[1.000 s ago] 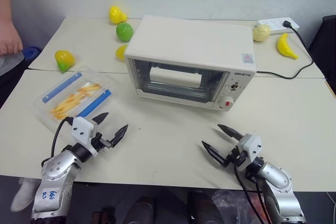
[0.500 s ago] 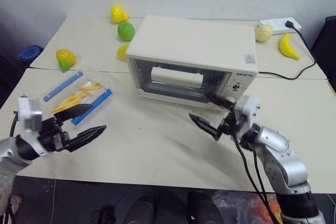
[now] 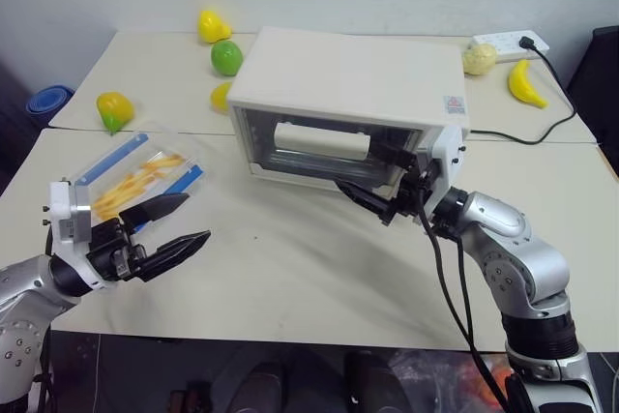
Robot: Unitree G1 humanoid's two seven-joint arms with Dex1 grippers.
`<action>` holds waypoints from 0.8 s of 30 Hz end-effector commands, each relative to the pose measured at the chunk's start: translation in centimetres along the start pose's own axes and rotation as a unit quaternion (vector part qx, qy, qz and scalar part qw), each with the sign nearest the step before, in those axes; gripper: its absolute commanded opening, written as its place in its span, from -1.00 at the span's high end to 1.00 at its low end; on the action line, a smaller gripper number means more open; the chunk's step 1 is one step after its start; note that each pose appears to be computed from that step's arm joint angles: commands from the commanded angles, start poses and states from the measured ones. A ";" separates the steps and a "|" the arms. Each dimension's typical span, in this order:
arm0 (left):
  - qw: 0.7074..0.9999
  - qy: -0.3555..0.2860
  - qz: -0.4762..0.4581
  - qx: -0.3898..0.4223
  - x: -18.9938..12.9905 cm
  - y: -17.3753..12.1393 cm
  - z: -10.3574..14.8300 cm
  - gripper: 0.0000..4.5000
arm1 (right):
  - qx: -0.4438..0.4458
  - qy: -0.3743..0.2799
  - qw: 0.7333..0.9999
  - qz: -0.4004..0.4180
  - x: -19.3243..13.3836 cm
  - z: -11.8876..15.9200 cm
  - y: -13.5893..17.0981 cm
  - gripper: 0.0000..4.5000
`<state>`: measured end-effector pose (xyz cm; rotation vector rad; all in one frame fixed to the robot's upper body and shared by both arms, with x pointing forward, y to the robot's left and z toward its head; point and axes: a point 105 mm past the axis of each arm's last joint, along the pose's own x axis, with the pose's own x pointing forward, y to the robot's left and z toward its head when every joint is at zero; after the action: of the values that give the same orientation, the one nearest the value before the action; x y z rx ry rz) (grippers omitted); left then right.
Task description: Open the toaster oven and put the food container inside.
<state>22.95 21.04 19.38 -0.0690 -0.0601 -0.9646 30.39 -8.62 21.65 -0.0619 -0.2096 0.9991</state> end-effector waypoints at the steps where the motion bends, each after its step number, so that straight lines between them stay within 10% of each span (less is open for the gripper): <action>1: 1.000 -0.011 -0.003 0.017 0.6 -0.4 0.6 -0.99 | -0.024 -0.018 0.997 0.078 -0.1 1.6 2.9 -1.00; 10: 0.995 -0.098 0.015 -0.011 2.8 0.1 3.4 -0.99 | -0.027 0.083 0.984 0.158 -2.4 -1.0 5.4 -1.00; 24: 0.995 -0.064 0.049 0.059 8.9 4.9 2.9 0.73 | -0.037 0.090 0.983 0.155 -2.8 -1.6 5.8 -1.00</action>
<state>32.08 16.72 22.36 -0.0953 -0.2107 -0.8394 26.27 -9.09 18.57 -0.2212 -0.0440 1.1827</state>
